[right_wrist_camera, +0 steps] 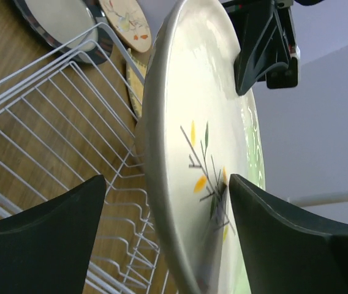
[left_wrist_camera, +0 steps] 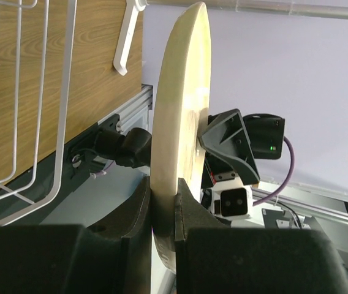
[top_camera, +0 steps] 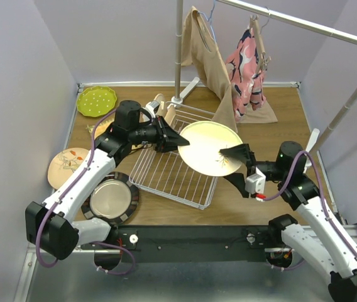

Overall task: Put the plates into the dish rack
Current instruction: Pass the plate from the left arm to the right

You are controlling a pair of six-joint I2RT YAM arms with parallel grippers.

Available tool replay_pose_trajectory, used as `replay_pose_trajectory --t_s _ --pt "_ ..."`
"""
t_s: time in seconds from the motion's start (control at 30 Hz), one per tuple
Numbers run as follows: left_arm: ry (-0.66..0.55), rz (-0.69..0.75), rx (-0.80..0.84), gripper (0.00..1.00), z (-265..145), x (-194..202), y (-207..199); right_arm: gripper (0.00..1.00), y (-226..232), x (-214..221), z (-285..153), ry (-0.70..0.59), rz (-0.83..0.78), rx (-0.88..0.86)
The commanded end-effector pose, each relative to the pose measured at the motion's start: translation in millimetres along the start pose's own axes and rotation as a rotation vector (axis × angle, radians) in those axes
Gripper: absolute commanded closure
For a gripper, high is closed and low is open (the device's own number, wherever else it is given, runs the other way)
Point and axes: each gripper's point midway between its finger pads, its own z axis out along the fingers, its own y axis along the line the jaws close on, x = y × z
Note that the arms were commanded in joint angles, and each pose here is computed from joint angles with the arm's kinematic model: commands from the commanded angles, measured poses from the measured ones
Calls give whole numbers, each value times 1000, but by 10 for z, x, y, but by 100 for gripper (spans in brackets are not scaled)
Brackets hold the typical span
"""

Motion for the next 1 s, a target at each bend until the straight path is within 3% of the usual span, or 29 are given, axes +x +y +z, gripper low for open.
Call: replay_pose_trajectory --t_s 0.0,0.3,0.83,0.97 --pt "25 57 132 100 -175 160 -382 14 -220 64 159 75 -26 75" --pt "15 50 152 100 -187 161 -383 28 -151 -14 277 63 -54 69" --pt "-30 39 161 100 -273 44 -338 76 -150 4 154 147 -22 98" --pt "-28 45 164 100 -274 44 -355 72 -205 27 201 146 -20 95"
